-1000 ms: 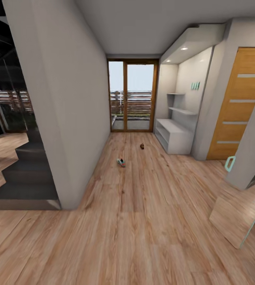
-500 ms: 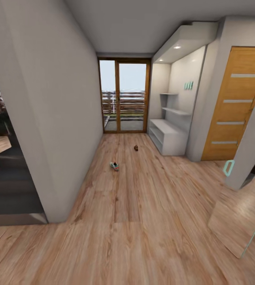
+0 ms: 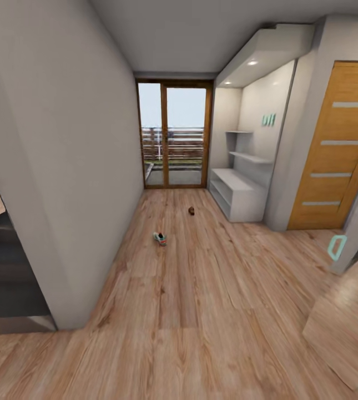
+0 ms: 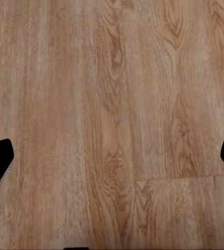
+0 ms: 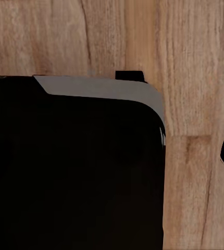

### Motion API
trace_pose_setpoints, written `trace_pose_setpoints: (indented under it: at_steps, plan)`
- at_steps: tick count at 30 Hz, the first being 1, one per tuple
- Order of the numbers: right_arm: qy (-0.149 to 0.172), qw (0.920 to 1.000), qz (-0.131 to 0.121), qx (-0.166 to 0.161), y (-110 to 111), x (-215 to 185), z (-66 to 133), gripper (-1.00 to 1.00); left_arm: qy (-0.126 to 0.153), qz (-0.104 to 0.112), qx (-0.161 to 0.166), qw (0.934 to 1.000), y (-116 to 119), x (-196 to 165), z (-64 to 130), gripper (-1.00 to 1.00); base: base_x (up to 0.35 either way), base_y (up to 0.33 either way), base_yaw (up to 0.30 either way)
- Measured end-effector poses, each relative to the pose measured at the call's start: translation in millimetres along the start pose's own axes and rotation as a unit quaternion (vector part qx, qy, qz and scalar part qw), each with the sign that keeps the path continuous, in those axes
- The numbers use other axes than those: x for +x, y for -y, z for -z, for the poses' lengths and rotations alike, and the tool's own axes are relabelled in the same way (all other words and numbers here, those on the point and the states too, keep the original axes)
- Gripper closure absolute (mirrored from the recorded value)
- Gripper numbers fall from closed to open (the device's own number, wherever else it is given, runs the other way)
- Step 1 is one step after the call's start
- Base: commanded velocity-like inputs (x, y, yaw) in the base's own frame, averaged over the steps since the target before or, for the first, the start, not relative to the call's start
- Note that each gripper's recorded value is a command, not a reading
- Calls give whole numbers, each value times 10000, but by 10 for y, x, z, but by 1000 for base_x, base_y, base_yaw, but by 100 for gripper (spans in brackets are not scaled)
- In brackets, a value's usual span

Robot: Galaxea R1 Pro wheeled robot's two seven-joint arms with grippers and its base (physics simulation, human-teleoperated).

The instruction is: Pick up the two gym shoes and the two sandals from the corridor floor and place them onto the hallstand (shoe rack) in the corridor, making sure they are on the rack and not on the floor. Arrange them so the two gym shoes are next to each other and the two sandals are next to each other.

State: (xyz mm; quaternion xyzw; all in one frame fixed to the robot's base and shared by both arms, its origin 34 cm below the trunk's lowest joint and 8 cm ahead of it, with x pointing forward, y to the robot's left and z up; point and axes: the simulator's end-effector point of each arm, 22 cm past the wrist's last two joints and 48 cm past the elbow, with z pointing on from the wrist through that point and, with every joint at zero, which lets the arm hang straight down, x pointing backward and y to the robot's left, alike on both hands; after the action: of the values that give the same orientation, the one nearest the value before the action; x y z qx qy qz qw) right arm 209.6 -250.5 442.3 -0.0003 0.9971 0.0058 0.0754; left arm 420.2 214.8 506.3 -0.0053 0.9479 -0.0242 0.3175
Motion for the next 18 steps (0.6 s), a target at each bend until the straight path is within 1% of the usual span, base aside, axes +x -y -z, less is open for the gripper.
trace_pose_setpoints:
  at_steps: [18]
  plan:
    - [-1, 10000, 0, 0, 0, 0, 0, -100, 0, 0, -1, 10000, -1, 0, 0, -100, 345, 0, 0]
